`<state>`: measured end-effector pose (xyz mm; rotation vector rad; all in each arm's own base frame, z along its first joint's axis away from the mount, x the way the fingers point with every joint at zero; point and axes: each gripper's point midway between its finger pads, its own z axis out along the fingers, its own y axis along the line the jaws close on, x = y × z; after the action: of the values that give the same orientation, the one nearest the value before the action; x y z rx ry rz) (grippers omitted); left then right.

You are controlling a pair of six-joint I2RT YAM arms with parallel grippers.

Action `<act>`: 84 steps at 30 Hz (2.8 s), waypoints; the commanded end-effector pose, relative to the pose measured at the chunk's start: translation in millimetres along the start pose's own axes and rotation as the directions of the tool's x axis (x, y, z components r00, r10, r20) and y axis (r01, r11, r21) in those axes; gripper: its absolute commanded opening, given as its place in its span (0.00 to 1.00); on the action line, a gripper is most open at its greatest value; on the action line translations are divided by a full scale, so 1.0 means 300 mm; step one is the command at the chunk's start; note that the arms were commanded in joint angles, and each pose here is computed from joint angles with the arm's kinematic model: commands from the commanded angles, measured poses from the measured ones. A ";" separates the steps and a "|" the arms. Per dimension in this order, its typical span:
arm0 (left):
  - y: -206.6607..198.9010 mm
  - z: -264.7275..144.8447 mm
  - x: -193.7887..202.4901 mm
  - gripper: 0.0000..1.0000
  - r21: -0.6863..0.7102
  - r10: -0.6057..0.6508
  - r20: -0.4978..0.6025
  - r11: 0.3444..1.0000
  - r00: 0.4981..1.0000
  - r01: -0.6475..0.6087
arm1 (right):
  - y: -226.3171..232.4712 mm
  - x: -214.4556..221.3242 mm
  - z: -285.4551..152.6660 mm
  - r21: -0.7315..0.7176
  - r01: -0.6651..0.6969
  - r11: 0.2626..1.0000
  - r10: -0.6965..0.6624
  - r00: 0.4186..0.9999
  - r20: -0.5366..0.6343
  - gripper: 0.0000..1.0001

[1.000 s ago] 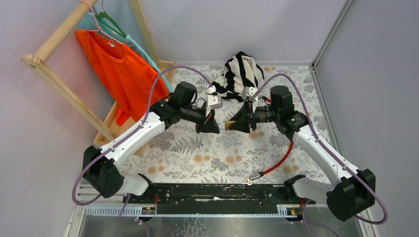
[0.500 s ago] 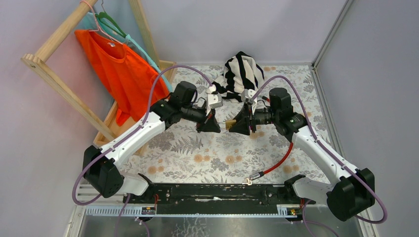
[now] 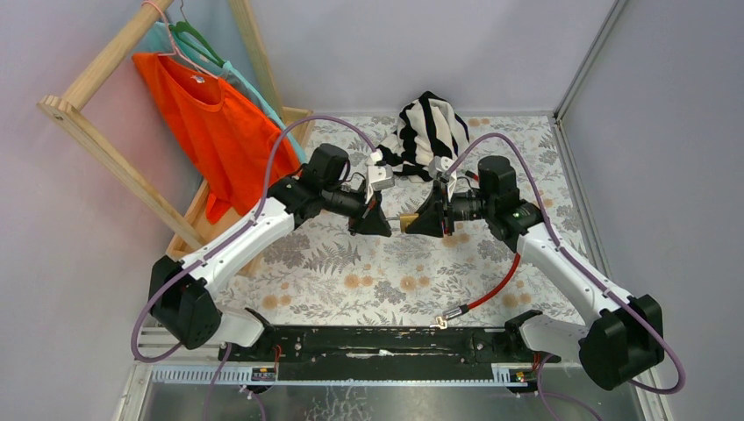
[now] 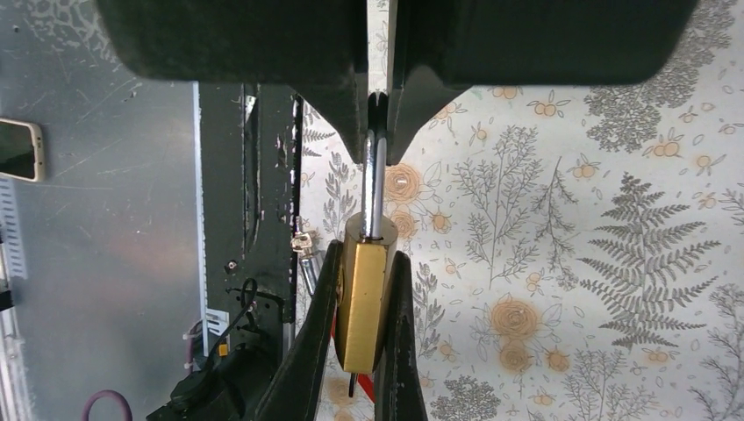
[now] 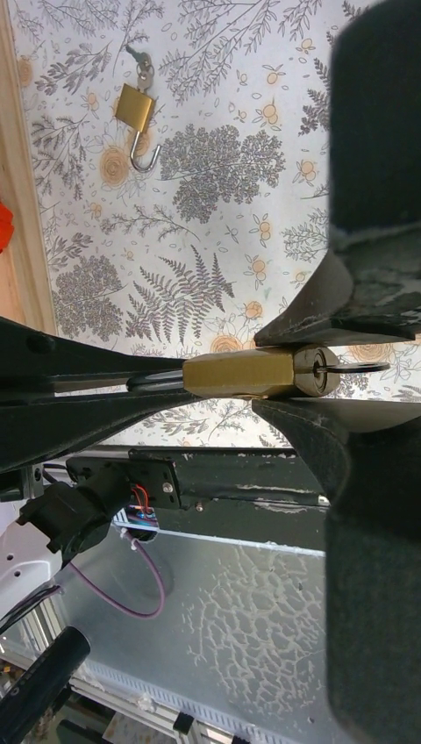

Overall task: Lock with the key
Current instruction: Lock the lock.

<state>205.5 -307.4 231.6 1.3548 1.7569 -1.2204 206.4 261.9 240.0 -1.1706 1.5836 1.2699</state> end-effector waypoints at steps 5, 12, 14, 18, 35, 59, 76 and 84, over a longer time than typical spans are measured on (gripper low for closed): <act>0.004 0.036 -0.102 0.00 0.051 0.002 0.119 0.999 0.993 -0.008 | 0.021 -0.064 0.016 -0.029 0.063 0.998 -0.061 0.996 0.065 0.00; 0.014 0.064 -0.104 0.00 0.075 -0.063 0.138 0.996 0.988 0.053 | 0.020 -0.065 0.020 -0.027 0.061 0.998 -0.059 0.995 0.080 0.00; 0.010 0.074 -0.103 0.00 0.087 -0.071 0.137 0.994 0.988 0.060 | 0.017 -0.062 0.023 -0.023 0.058 0.998 -0.056 0.995 0.085 0.00; 0.002 0.096 -0.105 0.00 0.103 -0.080 0.132 0.992 0.988 0.066 | 0.012 -0.060 0.029 -0.017 0.051 0.999 -0.049 0.995 0.090 0.00; -0.001 0.177 -0.136 0.00 0.147 -0.123 0.121 0.984 0.985 0.105 | 0.039 -0.071 0.061 -0.080 -0.007 0.997 0.019 0.988 0.153 0.00; -0.045 0.158 -0.296 0.00 0.198 -0.055 0.278 0.980 0.959 -0.001 | 0.021 -0.148 0.068 -0.058 -0.024 0.998 0.036 0.976 0.213 0.00; -0.027 0.075 -0.151 0.00 0.050 0.135 0.152 0.988 0.979 -0.145 | -0.075 -0.054 -0.040 0.144 0.099 0.985 -0.110 0.991 0.072 0.51; -0.012 0.026 -0.099 0.00 -0.036 0.201 0.064 0.979 0.978 -0.199 | -0.041 -0.053 -0.088 0.121 0.160 0.980 -0.165 0.986 0.032 0.93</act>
<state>203.7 -332.6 234.6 1.3716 1.6501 -1.2373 226.2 240.6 235.1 -1.0880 1.5774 1.1276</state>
